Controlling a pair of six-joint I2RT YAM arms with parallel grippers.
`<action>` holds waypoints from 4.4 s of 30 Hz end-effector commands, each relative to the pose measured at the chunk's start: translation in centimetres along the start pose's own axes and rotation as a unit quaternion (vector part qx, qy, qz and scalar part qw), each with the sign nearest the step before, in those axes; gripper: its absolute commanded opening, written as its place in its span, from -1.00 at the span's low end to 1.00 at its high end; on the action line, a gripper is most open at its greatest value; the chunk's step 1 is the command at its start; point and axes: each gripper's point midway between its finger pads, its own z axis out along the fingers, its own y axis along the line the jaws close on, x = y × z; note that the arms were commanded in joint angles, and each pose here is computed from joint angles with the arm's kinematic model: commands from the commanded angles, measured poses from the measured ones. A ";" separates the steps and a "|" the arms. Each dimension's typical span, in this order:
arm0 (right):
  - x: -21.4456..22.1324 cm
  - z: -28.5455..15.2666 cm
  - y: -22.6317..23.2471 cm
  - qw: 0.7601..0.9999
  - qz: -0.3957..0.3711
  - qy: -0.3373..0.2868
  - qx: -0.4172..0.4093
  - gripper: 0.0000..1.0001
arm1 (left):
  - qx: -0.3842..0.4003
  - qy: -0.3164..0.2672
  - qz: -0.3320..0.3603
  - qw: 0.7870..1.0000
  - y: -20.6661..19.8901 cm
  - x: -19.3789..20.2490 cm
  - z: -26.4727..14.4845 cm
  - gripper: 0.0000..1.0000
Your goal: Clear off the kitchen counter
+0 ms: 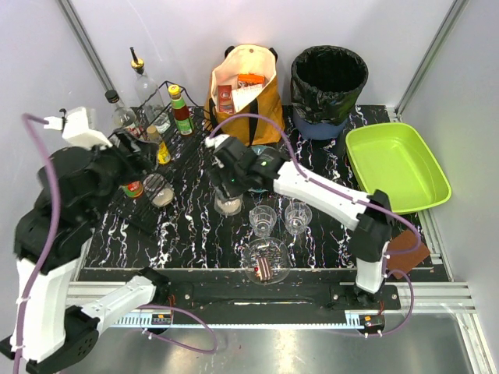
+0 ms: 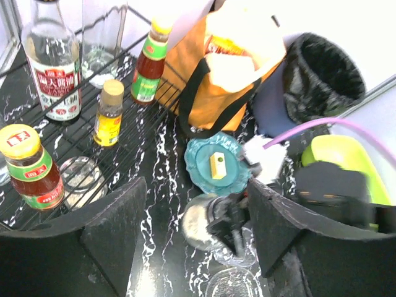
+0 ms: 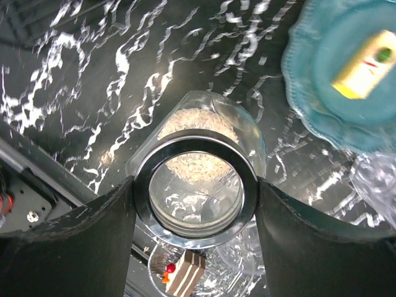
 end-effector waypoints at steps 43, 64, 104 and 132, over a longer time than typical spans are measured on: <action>-4.1 -1.6 9.5 0.958 -0.128 -0.195 -0.168 0.99 | 0.142 -0.040 0.048 0.988 -4.4 -3.2 -3.6 0.60; 1.8 6.7 8.1 0.979 0.067 -0.192 -0.014 0.99 | 0.148 -0.042 0.026 0.988 -4.5 -2.8 -3.5 0.74; 8.6 12.3 9.6 0.978 -0.040 -0.202 -0.029 0.62 | 0.161 -0.009 0.031 0.986 -5.2 -0.5 -1.5 0.82; 0.5 8.0 8.8 0.970 -0.031 -0.235 -0.051 -0.54 | 0.202 0.004 0.039 0.979 -6.5 -0.4 -2.5 0.82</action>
